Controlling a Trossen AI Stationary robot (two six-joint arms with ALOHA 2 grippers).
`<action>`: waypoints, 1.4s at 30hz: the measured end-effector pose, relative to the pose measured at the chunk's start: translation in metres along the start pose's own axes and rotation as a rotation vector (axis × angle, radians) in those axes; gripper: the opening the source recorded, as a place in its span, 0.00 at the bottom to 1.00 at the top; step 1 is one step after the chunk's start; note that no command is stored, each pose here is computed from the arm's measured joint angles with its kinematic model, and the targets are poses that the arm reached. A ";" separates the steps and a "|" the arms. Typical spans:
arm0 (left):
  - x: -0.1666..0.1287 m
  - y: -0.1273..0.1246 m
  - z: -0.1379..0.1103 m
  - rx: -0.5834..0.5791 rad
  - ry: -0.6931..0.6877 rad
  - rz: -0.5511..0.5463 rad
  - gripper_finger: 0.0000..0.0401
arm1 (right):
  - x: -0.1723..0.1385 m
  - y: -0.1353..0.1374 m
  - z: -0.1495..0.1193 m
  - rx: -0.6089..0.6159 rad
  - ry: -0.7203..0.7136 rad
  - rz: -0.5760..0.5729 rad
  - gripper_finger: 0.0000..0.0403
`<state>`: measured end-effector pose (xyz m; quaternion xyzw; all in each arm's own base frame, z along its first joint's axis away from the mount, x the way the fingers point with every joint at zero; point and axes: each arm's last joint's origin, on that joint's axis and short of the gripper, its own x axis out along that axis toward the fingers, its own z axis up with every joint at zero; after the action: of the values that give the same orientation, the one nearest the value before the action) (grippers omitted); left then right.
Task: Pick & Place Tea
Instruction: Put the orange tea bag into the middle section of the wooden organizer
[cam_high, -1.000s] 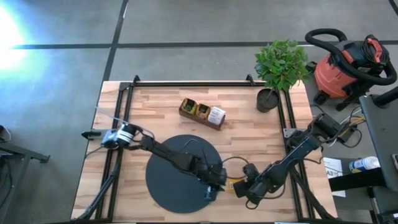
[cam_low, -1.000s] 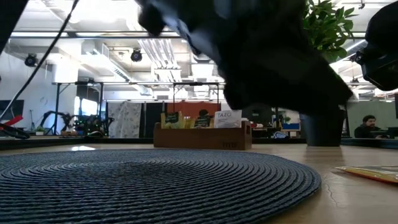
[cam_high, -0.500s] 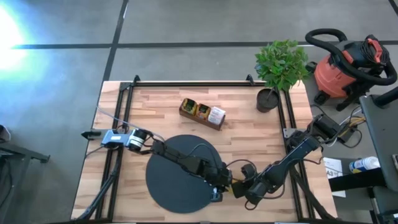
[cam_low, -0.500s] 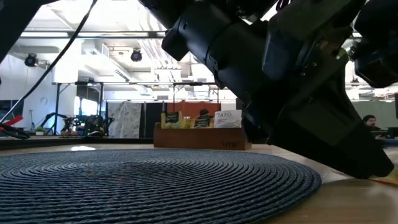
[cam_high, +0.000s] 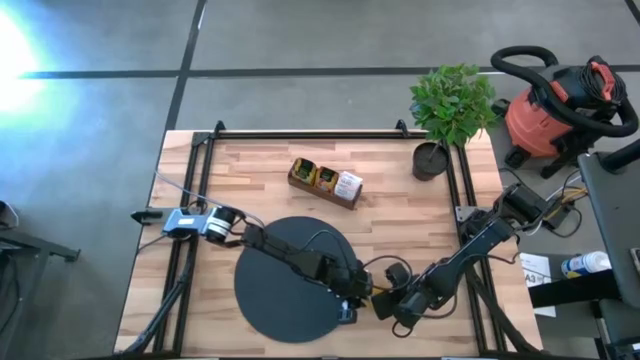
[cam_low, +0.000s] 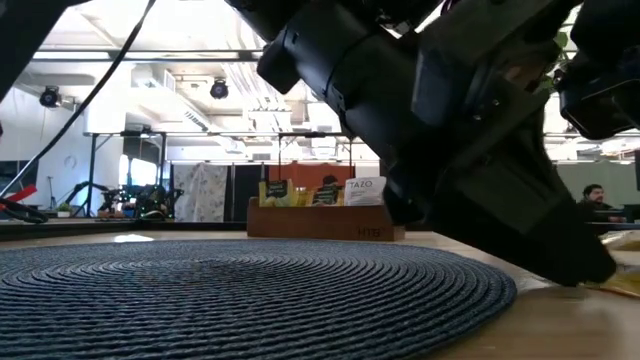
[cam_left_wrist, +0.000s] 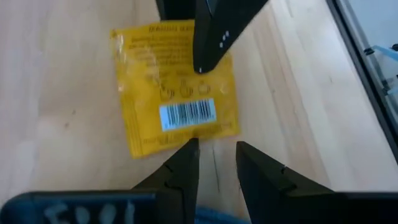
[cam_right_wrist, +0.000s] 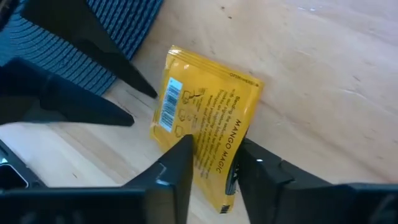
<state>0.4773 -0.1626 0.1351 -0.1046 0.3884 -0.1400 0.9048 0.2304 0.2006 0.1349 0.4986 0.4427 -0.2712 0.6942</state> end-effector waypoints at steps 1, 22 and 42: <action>-0.002 0.000 0.002 0.000 -0.003 0.003 0.27 | 0.000 0.000 0.000 -0.005 0.000 -0.002 0.26; -0.190 -0.020 0.067 -0.060 -0.075 0.064 0.27 | -0.073 0.058 0.003 -1.189 -0.166 -0.249 0.03; -0.242 0.064 -0.023 -0.856 -0.585 -0.635 0.27 | -0.134 0.096 0.031 -2.109 -0.640 -0.947 0.03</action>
<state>0.3121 -0.0232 0.2640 -0.6039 0.0954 -0.2001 0.7656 0.2574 0.1970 0.3005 -0.6180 0.3936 -0.1151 0.6707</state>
